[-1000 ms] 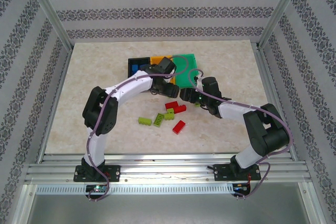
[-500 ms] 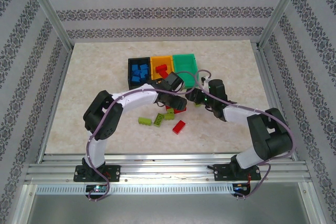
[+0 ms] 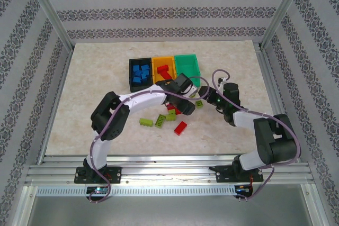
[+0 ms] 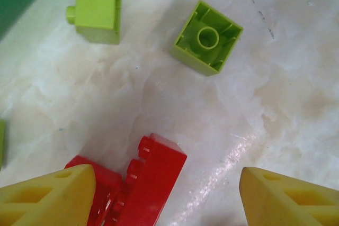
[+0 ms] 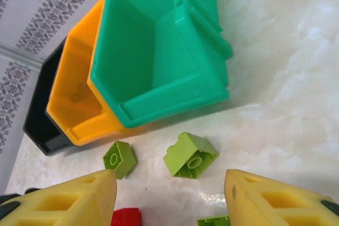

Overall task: Sort the legos into containers by color
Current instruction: Pick up the lego from the center of the table.

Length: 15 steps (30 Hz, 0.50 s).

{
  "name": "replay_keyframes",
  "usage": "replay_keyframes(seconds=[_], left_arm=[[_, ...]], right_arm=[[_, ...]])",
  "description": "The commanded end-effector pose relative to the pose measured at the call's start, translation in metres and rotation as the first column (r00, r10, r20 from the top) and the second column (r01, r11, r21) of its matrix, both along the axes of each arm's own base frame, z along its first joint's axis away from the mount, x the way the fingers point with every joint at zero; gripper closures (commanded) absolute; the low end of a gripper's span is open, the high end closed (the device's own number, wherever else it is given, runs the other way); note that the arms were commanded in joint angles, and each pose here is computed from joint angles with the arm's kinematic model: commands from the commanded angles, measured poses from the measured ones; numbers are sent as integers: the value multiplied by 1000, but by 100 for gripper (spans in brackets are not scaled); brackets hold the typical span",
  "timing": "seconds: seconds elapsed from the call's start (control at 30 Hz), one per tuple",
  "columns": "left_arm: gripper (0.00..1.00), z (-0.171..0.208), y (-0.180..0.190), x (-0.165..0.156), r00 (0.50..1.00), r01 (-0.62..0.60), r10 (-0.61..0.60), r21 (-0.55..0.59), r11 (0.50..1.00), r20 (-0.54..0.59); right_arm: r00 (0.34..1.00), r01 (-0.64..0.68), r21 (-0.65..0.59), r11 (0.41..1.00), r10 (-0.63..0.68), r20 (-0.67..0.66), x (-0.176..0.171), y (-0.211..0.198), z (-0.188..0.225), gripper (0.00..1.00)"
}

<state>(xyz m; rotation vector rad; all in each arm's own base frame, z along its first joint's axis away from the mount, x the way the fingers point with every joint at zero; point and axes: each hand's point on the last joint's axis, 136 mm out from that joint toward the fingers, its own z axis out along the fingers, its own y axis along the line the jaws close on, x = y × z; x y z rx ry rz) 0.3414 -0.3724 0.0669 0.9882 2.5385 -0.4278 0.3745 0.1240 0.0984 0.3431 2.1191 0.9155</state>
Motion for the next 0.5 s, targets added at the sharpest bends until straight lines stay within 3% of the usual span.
replay_keyframes(seconds=[0.0, 0.2, 0.3, 0.47], left_arm=[[29, -25, 11, -8, 996, 85, -85, 170, 982, -6], [34, -39, 10, -5, 995, 101, -101, 229, 968, -11], [44, -40, 7, -5, 996, 94, -93, 228, 969, -13], [46, -39, 5, -7, 995, 93, -96, 225, 970, 2]], right_arm=[[1000, -10, 79, 997, 9, 15, 2, 3, 4, 43], [1000, -3, 73, 997, 2, 17, 2, 0, 4, 44], [1000, -7, 78, 997, 5, 19, 2, 1, 5, 44], [1000, -8, 79, 997, 7, 11, 2, 1, 3, 44]])
